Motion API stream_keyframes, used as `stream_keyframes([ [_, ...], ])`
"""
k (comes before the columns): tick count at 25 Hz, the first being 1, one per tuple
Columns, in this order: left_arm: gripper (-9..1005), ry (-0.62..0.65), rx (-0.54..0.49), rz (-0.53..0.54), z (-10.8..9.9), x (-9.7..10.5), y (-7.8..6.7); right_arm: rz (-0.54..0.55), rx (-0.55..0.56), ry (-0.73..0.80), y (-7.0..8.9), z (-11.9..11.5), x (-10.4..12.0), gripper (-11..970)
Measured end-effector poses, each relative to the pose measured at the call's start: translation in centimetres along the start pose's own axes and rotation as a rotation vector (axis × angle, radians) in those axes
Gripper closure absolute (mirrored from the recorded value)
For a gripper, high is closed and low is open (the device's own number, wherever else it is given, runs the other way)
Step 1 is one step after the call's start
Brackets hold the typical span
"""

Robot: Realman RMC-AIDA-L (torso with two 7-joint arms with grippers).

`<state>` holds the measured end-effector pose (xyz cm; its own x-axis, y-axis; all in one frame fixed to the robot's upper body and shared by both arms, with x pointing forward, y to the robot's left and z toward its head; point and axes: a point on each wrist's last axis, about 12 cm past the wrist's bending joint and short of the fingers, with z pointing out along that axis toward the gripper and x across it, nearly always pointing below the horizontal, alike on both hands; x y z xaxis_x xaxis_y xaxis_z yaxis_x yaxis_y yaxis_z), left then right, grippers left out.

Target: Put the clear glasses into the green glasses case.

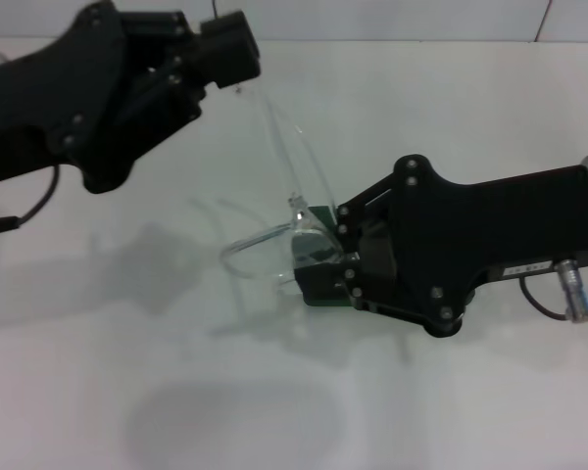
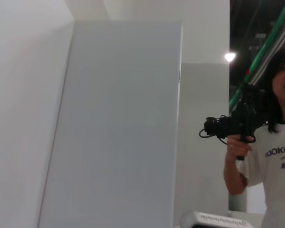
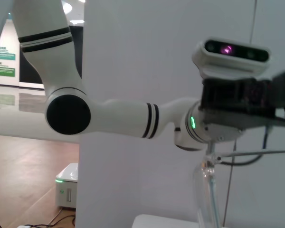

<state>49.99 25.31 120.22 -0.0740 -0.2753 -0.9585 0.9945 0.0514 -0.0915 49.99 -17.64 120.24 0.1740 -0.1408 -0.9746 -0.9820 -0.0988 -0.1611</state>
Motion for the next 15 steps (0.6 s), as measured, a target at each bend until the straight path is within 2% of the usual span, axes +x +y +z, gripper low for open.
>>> stream_keyframes([
  [5, 952, -0.018, 0.002, -0.041, 0.3, 1.1, 0.6, -0.018, -0.014, -0.005, -0.1, 0.6, -0.2, 846],
  [15, 952, 0.002, 0.005, -0.063, 0.4, 1.6, 0.8, -0.017, -0.003, -0.023, -0.3, 0.7, 0.0, 846],
])
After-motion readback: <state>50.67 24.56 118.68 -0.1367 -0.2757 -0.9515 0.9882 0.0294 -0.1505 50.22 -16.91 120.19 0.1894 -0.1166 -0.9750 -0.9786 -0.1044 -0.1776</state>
